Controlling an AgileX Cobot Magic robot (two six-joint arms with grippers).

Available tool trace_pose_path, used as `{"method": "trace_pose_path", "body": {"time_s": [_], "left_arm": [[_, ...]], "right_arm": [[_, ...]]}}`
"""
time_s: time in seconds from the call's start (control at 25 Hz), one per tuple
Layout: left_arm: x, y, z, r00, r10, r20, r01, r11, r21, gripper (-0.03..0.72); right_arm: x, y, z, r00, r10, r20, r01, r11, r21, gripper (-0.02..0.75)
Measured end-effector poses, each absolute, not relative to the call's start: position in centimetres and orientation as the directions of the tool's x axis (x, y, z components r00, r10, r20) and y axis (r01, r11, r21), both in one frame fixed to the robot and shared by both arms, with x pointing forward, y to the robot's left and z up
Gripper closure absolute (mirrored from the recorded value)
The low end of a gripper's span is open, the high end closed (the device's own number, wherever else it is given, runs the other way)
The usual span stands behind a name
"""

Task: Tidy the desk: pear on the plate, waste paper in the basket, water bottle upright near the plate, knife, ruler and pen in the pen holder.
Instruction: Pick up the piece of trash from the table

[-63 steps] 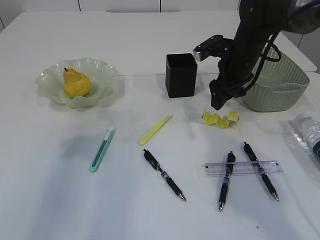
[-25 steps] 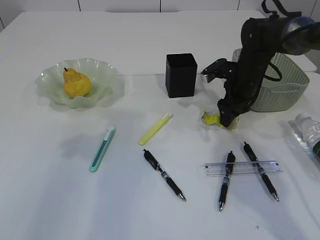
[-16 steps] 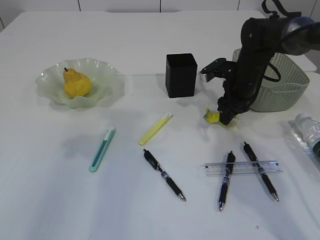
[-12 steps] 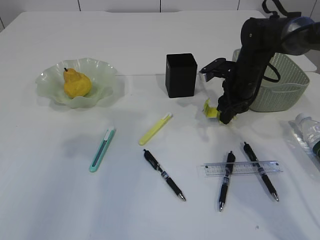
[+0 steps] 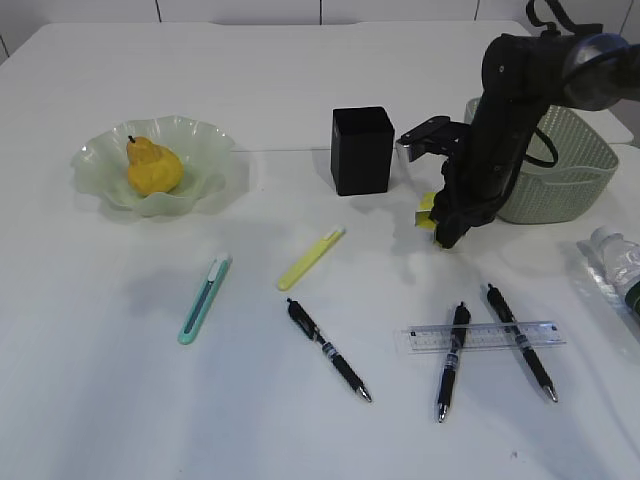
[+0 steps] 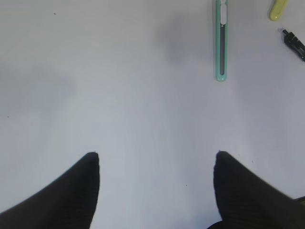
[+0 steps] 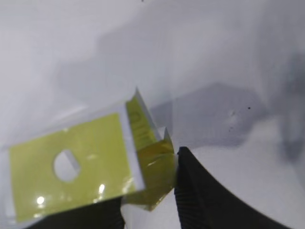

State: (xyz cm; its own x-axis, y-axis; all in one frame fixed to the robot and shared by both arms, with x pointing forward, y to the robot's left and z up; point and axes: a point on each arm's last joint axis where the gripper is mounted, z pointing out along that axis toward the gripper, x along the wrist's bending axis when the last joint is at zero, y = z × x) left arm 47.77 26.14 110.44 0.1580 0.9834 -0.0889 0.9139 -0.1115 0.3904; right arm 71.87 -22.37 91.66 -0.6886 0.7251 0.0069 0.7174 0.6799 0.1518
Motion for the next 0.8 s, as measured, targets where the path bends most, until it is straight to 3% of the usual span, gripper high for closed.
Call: {"method": "trace_pose_path", "body": {"time_s": [0.28,0.8], "left_arm": [[47.8,26.1,110.4,0.158,0.983,-0.089,0.913,-0.111,0.392,0.160],[47.8,26.1,110.4,0.158,0.983,-0.090,0.913,-0.111,0.392,0.160]], "right_arm": [[71.8,-22.3,92.8,-0.688,0.725,0.007,0.716,0.678,0.164,0.508],[71.3,-22.3,99.9,-0.678,0.733,-0.062,0.692,0.664,0.285,0.508]]}}
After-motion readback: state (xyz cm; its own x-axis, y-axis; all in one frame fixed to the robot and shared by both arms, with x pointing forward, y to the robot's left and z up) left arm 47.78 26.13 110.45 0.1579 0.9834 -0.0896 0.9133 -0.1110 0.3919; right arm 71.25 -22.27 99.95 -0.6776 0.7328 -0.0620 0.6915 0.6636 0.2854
